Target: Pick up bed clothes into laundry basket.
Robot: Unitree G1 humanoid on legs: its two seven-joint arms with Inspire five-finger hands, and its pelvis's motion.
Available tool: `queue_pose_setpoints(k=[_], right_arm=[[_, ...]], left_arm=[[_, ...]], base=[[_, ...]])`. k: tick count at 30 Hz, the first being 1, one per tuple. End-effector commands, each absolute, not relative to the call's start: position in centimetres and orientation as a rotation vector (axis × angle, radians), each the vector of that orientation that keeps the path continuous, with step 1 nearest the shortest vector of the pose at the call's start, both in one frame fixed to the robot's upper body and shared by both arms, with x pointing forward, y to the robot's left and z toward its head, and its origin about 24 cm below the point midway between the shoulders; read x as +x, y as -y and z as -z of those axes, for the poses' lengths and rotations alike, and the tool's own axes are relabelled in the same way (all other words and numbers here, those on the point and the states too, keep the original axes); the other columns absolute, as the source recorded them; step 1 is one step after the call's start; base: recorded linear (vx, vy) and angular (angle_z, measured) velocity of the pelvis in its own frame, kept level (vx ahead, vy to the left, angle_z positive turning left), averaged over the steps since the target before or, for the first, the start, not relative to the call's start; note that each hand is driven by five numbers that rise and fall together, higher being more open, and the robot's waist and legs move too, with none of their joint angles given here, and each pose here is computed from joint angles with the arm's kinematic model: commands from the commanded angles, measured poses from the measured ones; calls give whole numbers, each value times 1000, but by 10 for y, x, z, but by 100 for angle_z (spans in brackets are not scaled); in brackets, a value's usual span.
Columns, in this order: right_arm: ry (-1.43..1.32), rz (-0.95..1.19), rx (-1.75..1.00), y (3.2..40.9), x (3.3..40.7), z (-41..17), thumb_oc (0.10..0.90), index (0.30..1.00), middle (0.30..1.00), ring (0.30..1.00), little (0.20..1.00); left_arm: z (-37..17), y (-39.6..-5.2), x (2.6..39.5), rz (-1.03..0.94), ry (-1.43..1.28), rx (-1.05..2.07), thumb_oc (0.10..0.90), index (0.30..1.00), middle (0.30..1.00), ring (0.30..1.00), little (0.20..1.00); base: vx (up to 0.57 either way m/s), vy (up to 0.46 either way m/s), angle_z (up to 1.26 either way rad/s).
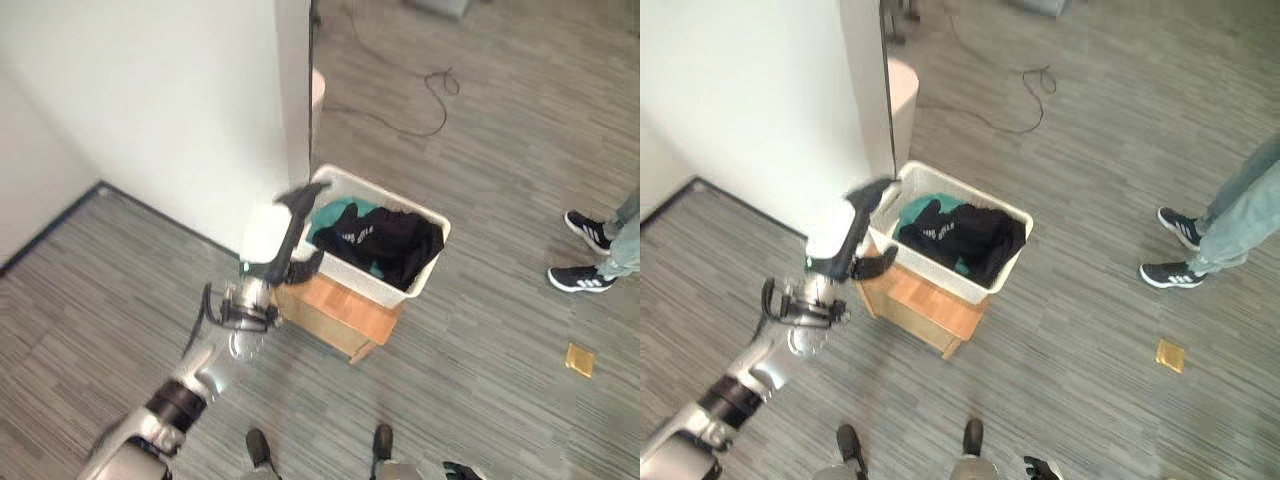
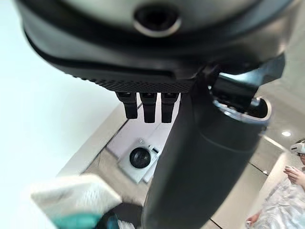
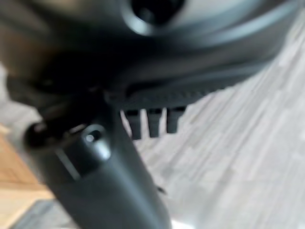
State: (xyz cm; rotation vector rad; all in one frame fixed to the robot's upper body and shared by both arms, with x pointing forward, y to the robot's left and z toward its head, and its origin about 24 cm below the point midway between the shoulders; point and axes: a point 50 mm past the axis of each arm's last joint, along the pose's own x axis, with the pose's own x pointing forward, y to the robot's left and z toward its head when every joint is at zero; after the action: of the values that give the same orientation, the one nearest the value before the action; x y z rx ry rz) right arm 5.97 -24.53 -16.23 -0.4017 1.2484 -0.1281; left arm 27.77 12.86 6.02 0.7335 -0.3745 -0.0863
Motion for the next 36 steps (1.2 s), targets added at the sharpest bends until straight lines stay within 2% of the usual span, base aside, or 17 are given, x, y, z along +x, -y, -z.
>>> queue_pose_setpoints(k=[1,3,6,7,9,17,19,20,21,22,24,25,27,30,36], right_arm=[[-1171,99,-361,220,73,164,800,900,900,900,900],[-1095,97,-383,221,93,158,800,900,900,900,900],[-900,44,-469,222,145,137,800,900,900,900,900],[-900,44,-470,222,145,137,800,900,900,900,900],[-698,13,-541,218,190,110,800,900,900,900,900],[-493,23,-619,211,224,78,800,900,900,900,900],[-355,18,-553,197,234,57,800,900,900,900,900],[-145,79,-521,219,268,-8,800,900,900,900,900],[-75,-2,-423,213,240,-15,800,900,900,900,900],[-127,-45,-418,217,220,-2,800,900,900,900,900],[-131,-48,-415,217,218,0,800,900,900,900,900],[-69,-215,-331,203,206,-11,800,900,900,900,900],[10,-164,-307,195,230,-17,800,900,900,900,900],[162,-153,-307,178,248,-45,800,900,900,900,900],[329,-226,-388,158,251,-85,800,900,900,900,900]], left_arm=[[-64,-129,283,106,316,469,800,900,900,900,900],[-43,-136,273,91,205,410,800,900,900,900,900],[-5,-145,256,105,45,479,800,900,900,900,900],[-5,-145,256,105,45,479,800,900,900,900,900],[27,-144,244,115,-106,485,800,900,900,900,900],[76,-144,222,79,-372,500,800,900,900,900,900],[64,-150,229,45,-310,485,800,900,900,900,900],[60,-166,225,21,-308,488,800,900,900,900,900],[44,-182,227,-25,-233,478,800,900,900,900,900],[29,-193,230,-56,-167,493,800,900,900,900,900],[30,-194,227,-54,-174,495,800,900,900,900,900],[7,-211,220,-91,-61,526,800,900,900,900,900],[-26,-198,239,-54,105,564,800,900,900,900,900],[-52,-191,253,-51,232,560,800,900,900,900,900],[-50,-222,226,-207,202,534,800,900,900,900,900]], base=[[-124,-182,24],[-123,-136,13],[-110,-60,8],[-87,-27,0],[-176,-41,-7],[-67,-4,8],[132,-12,22],[88,-19,6],[63,-7,15],[13,11,15],[-36,19,11],[-140,49,2],[-213,91,19],[-89,150,240],[69,150,165]])
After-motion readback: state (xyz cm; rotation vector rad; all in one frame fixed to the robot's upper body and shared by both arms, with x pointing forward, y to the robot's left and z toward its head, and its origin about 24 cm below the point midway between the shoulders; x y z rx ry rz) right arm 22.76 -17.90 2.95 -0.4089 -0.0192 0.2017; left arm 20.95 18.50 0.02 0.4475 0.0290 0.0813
